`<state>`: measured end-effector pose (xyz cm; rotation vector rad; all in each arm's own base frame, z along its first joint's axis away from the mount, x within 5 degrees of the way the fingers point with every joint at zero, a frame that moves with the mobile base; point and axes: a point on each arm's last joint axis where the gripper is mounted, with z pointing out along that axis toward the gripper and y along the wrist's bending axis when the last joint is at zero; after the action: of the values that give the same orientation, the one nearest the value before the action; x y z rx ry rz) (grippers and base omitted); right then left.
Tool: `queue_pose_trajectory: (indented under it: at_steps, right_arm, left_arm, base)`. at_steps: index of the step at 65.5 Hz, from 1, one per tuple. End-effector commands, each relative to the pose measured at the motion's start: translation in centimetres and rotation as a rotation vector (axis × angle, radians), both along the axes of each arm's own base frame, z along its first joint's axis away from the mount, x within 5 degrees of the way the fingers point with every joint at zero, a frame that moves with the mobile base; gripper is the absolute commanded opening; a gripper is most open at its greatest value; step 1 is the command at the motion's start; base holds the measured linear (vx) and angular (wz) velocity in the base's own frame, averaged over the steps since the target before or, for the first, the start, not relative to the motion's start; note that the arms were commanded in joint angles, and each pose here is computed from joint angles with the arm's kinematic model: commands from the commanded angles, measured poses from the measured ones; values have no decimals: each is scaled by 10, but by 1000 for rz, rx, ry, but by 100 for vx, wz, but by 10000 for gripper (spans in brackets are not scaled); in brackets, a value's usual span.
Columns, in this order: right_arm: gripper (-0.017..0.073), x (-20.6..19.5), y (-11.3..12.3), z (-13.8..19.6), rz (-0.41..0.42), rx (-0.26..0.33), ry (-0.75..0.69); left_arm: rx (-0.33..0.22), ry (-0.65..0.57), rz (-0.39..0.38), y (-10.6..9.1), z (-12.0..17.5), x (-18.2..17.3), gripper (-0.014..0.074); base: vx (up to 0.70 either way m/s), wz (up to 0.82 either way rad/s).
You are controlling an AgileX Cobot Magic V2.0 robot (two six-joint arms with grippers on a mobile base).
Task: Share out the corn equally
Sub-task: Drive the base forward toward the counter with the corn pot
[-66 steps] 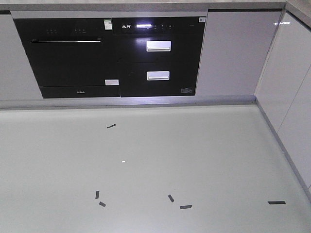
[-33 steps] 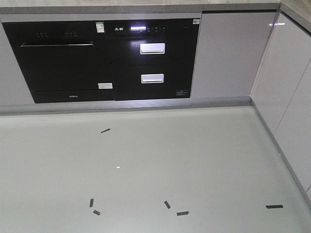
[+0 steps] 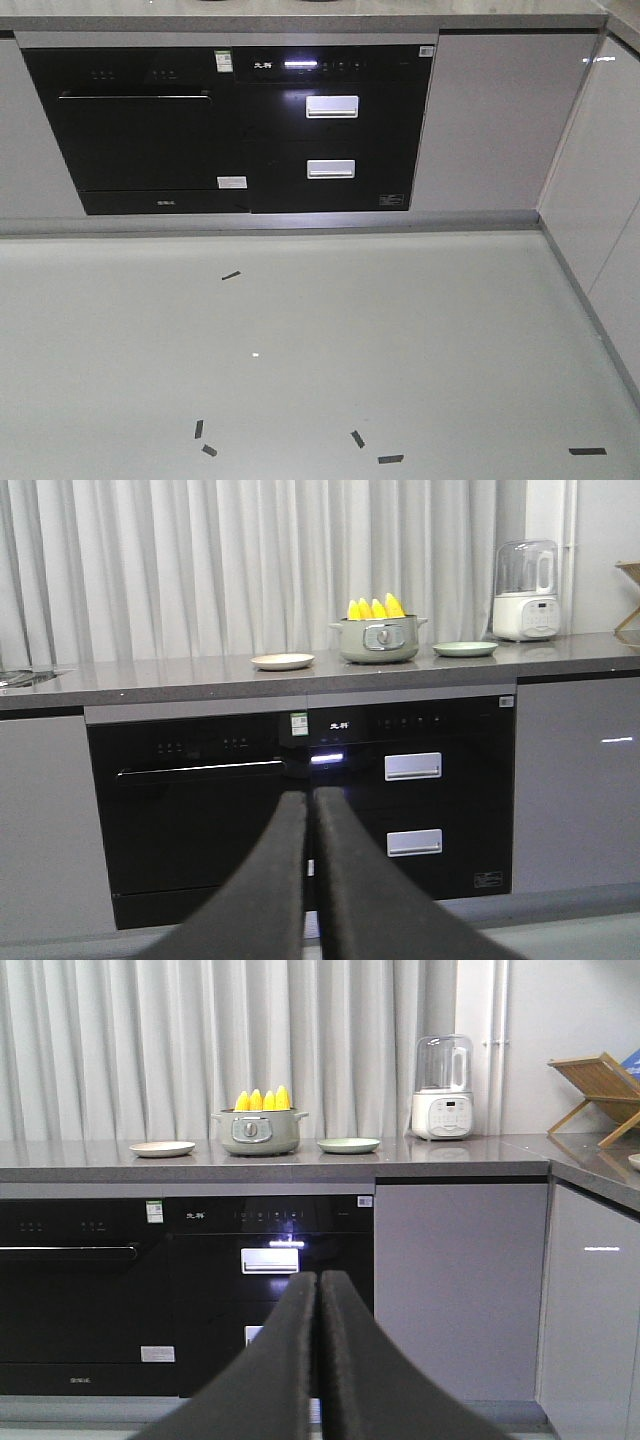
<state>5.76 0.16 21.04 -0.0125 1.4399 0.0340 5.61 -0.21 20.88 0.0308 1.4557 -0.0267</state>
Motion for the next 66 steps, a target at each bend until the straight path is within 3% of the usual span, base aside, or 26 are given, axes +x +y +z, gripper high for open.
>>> queue_pose_trajectory:
  at_steps: [1, 66]
  right_arm:
    - [-10, 0, 0, 3, -7, -6, -57]
    - [-10, 0, 0, 3, -7, -6, -58]
  left_arm:
    - [-12, -74, -2, 0, 3, -2, -6]
    - [-12, -74, -2, 0, 3, -2, -6]
  base:
    - [9, 9]
    - [12, 2]
